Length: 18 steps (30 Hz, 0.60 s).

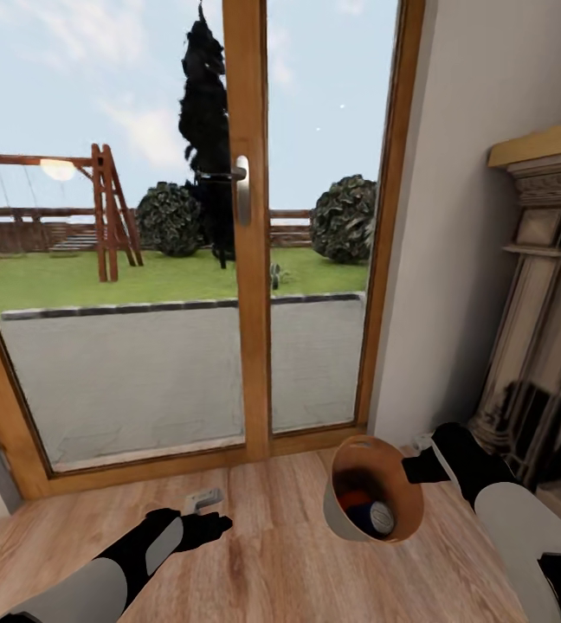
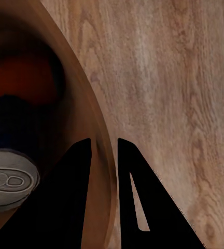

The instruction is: Put the three can of soda from the living room inside the tash can in the kitchen.

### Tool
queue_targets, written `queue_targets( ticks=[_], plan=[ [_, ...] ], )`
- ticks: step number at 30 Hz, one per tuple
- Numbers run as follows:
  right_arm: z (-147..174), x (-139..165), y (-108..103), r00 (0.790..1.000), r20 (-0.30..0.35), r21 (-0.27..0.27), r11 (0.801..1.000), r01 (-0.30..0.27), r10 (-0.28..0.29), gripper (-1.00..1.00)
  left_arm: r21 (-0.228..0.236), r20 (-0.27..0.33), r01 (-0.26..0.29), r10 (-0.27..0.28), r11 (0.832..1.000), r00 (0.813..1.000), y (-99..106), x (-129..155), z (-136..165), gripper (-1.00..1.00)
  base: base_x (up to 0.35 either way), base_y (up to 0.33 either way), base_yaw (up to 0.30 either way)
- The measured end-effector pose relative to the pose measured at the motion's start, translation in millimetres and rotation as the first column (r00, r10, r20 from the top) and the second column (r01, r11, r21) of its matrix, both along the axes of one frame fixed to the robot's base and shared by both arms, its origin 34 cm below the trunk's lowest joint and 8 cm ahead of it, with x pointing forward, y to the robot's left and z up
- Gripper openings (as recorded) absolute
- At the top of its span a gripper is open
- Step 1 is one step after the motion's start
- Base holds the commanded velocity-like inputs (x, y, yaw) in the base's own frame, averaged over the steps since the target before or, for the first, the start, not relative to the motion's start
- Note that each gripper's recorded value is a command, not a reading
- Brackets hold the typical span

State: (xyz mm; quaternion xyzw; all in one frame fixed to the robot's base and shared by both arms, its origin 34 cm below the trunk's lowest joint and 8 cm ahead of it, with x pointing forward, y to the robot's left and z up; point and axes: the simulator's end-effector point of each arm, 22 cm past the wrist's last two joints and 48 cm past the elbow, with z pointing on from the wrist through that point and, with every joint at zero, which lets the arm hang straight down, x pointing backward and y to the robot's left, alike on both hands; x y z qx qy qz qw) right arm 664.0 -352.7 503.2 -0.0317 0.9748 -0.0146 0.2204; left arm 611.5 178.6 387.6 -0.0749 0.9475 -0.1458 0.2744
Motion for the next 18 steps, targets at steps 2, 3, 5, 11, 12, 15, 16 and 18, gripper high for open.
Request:
queue_targets(
  ticks=[2,3,5,11,12,15,16,18],
  plan=[
    [-0.1,0.1,2.3,1.0,0.0,0.012,1.0,0.002,-0.002,-1.0,0.0,0.0,0.0,0.0,1.0,1.0,0.0,0.0,-0.1,1.0,0.0,0.059,-0.012],
    [-0.1,0.1,3.3,1.0,0.0,0.016,1.0,0.003,-0.003,-1.0,0.0,0.0,0.0,0.0,1.0,1.0,0.0,0.0,0.0,1.0,0.0,0.034,-0.007],
    [0.0,0.3,3.3,1.0,0.0,0.014,1.0,0.002,-0.002,-1.0,-0.001,0.0,0.0,0.0,1.0,1.0,-0.5,0.1,0.1,1.0,0.0,0.03,-0.004],
    [0.0,0.1,0.9,1.0,0.0,0.006,1.0,0.002,-0.002,-1.0,-0.005,0.0,0.003,-0.003,1.0,1.0,-4.2,-0.2,0.3,1.0,0.0,0.079,-0.001],
    [0.0,0.1,1.9,1.0,0.0,0.012,1.0,0.003,-0.003,-1.0,-0.006,0.0,0.003,-0.003,1.0,1.0,-4.6,-0.2,0.3,1.0,0.0,0.044,0.0],
    [-0.1,-0.2,1.6,1.0,-0.001,0.013,1.0,0.004,-0.004,-1.0,-0.007,0.001,0.003,-0.003,1.0,1.0,-5.5,-0.1,0.5,1.0,0.0,0.025,-0.016],
    [-0.2,-0.2,0.8,1.0,-0.001,0.008,1.0,0.003,-0.003,-1.0,-0.007,0.001,0.003,-0.003,1.0,1.0,-5.6,-0.1,0.5,1.0,0.0,0.015,-0.05],
    [-0.3,-0.2,0.4,1.0,-0.001,0.004,1.0,0.002,-0.002,-1.0,-0.007,0.001,0.003,-0.003,1.0,1.0,-5.7,-0.1,0.4,1.0,0.0,0.008,-0.093]
  ],
)
